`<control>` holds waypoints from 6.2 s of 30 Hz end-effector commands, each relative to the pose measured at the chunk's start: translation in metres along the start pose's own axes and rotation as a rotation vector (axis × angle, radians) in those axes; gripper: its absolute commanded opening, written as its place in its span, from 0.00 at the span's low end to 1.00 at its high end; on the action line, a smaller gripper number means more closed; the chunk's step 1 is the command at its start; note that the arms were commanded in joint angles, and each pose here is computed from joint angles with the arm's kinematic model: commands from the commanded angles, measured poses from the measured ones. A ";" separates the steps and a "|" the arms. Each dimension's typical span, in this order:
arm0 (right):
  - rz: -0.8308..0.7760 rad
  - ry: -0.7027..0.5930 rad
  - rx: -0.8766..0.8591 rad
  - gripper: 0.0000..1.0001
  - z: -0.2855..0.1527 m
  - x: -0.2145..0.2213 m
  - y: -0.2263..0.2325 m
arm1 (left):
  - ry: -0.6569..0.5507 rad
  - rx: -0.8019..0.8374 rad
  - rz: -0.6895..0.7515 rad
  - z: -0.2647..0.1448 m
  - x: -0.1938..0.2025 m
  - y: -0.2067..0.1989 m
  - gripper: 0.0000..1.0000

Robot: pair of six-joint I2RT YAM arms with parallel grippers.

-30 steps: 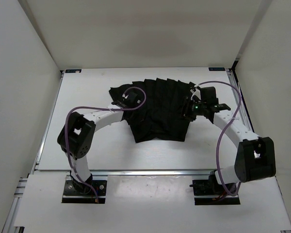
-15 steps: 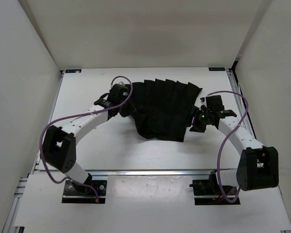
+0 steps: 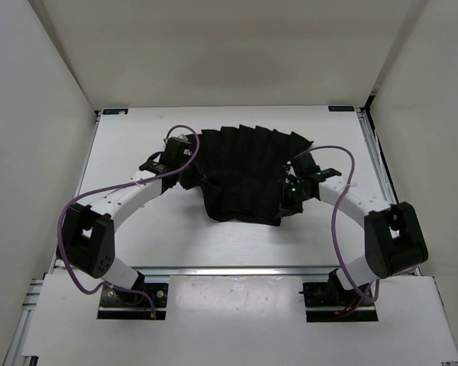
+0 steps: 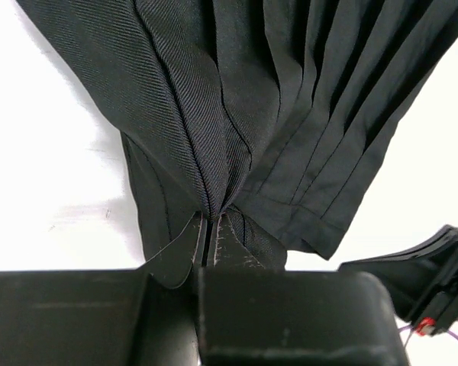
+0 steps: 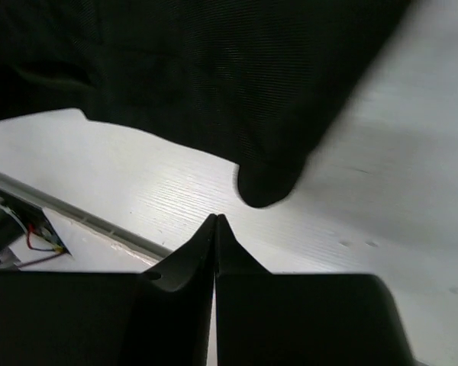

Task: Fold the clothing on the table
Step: Fold the skirt

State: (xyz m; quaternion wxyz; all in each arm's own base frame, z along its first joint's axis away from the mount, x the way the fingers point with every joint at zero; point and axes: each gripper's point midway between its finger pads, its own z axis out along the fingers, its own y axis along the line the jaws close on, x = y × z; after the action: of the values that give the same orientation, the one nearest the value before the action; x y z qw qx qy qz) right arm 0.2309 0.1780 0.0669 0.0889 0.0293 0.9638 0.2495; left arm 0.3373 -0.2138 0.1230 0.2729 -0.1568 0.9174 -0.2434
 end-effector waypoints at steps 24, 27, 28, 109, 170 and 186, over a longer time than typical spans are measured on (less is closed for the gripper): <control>-0.186 0.035 0.285 0.00 0.051 0.011 -0.021 | -0.034 0.063 0.014 -0.016 -0.015 -0.008 0.00; -0.196 0.039 0.286 0.00 0.058 0.012 -0.021 | -0.047 0.048 -0.001 -0.016 -0.018 -0.001 0.00; -0.201 0.047 0.294 0.00 0.060 0.012 -0.023 | -0.047 0.050 -0.005 -0.016 -0.019 0.000 0.00; -0.377 0.153 0.147 0.00 0.088 -0.027 0.044 | -0.019 0.142 -0.128 -0.023 -0.023 0.011 0.00; 0.083 0.068 -0.170 0.42 0.043 -0.058 -0.035 | -0.001 0.027 -0.198 -0.043 0.024 0.087 0.00; 0.090 0.169 -0.172 0.37 0.068 -0.036 -0.025 | 0.003 0.021 -0.202 -0.041 0.022 0.086 0.00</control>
State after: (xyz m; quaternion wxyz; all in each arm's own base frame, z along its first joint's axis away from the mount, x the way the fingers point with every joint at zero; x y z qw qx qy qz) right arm 0.2897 0.1734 0.0185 0.0244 0.0514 0.9379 0.3421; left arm 0.2799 -0.1390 0.0912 0.2356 -0.2478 0.8970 -0.2801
